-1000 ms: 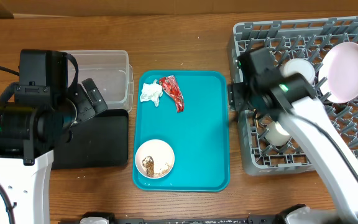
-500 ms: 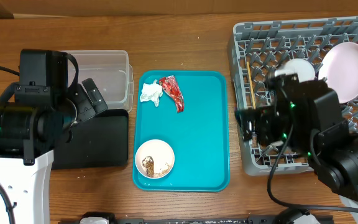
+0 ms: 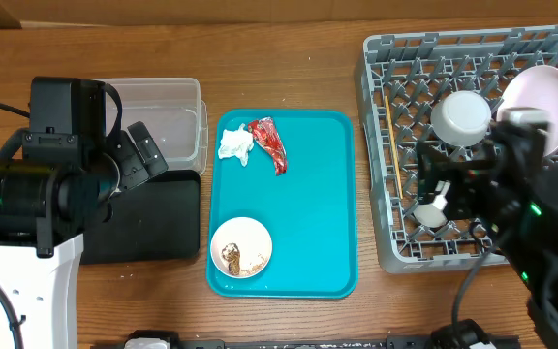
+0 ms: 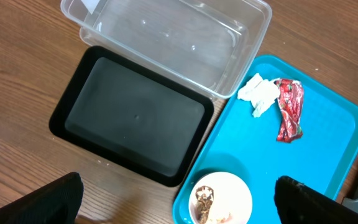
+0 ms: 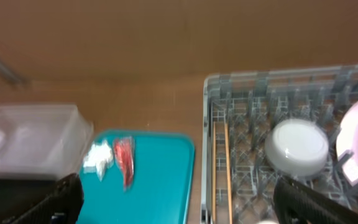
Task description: Sort waste into correct bins and load items into the dishwasher
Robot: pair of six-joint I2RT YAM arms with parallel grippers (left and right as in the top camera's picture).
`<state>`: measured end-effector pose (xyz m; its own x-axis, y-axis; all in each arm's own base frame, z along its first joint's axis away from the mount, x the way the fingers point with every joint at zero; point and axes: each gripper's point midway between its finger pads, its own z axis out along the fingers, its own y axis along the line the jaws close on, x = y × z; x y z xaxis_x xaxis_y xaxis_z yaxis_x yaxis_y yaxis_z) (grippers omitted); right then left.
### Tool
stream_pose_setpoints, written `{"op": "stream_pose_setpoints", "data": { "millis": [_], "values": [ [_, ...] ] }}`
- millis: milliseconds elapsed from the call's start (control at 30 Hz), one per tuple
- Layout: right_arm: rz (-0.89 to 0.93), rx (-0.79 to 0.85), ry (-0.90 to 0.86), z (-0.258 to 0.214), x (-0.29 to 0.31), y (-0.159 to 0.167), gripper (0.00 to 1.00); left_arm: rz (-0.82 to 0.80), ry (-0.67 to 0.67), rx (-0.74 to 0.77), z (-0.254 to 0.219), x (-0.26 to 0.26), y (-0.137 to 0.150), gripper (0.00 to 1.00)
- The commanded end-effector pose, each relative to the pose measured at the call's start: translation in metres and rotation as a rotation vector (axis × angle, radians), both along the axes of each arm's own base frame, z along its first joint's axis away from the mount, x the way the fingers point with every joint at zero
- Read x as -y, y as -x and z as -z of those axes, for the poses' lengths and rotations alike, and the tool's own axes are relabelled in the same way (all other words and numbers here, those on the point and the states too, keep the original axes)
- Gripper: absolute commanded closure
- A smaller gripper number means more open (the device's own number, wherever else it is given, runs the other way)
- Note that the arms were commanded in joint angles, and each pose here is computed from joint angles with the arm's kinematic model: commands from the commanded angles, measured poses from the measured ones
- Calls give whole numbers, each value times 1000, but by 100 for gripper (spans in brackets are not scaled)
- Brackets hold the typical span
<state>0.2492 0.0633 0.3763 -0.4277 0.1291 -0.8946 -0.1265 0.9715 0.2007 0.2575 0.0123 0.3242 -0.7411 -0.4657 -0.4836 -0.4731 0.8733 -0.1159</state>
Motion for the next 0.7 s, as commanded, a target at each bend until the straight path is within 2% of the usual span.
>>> {"op": "stream_pose_setpoints", "data": {
  "millis": [0,333,667],
  "values": [
    [46,44,-19,10,15,4,0,-19,-7,7,-2,-3,-1,0],
    [264,81,-19,72,69,26,0,-19,-7,7,-2,-3,-1,0],
    [308,149,-26,122,79,48,0,-19,-7,7,-2,-3,-1,0]
  ]
}}
